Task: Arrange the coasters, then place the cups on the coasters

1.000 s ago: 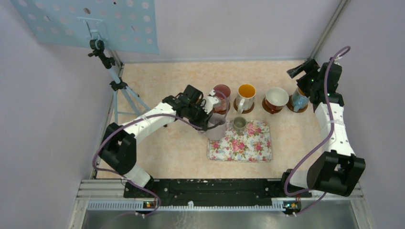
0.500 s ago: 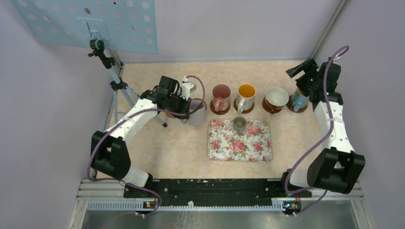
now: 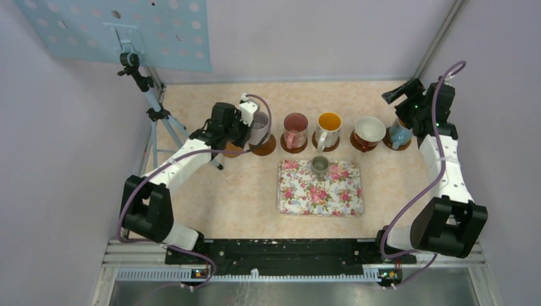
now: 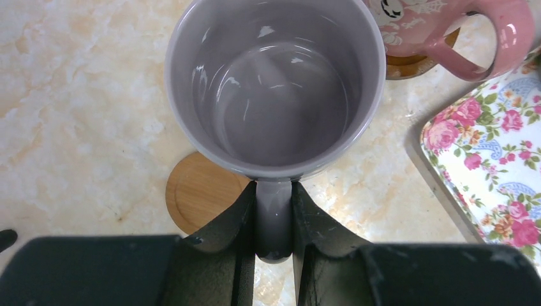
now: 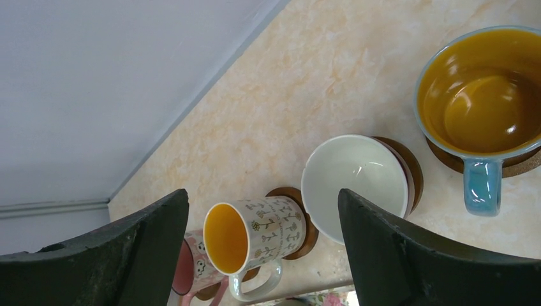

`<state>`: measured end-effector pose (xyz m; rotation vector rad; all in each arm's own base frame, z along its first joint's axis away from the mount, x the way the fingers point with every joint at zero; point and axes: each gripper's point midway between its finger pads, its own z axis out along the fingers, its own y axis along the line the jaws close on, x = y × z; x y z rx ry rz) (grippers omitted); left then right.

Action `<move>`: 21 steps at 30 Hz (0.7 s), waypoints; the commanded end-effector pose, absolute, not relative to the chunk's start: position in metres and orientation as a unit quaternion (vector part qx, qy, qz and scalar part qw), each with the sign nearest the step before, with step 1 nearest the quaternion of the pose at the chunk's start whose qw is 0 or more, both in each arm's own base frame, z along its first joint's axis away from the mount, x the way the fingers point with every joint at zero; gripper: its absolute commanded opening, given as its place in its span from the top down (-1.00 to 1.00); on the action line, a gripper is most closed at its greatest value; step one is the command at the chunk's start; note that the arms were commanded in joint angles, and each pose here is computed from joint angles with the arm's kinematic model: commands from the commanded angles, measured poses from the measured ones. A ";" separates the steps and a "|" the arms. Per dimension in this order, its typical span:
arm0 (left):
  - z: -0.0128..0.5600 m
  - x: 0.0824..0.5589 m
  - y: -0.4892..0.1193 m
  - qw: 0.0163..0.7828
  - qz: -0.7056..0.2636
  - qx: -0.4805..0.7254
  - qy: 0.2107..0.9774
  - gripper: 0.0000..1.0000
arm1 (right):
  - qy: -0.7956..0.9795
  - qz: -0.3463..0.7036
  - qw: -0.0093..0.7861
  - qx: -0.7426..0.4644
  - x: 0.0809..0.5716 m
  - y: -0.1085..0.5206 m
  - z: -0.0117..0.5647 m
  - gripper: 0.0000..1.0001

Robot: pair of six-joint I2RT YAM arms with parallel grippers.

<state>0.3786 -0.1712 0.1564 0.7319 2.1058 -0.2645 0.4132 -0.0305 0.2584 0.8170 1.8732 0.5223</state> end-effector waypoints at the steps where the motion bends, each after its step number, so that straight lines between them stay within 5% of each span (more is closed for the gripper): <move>1: 0.215 0.412 -0.180 0.557 -0.096 0.287 0.774 1.00 | 0.757 0.216 0.519 0.332 0.417 -0.036 0.284 -0.71; 21: 0.171 0.417 -0.191 0.544 -0.121 0.285 0.780 1.00 | 0.761 0.208 0.517 0.333 0.415 -0.038 0.283 -0.72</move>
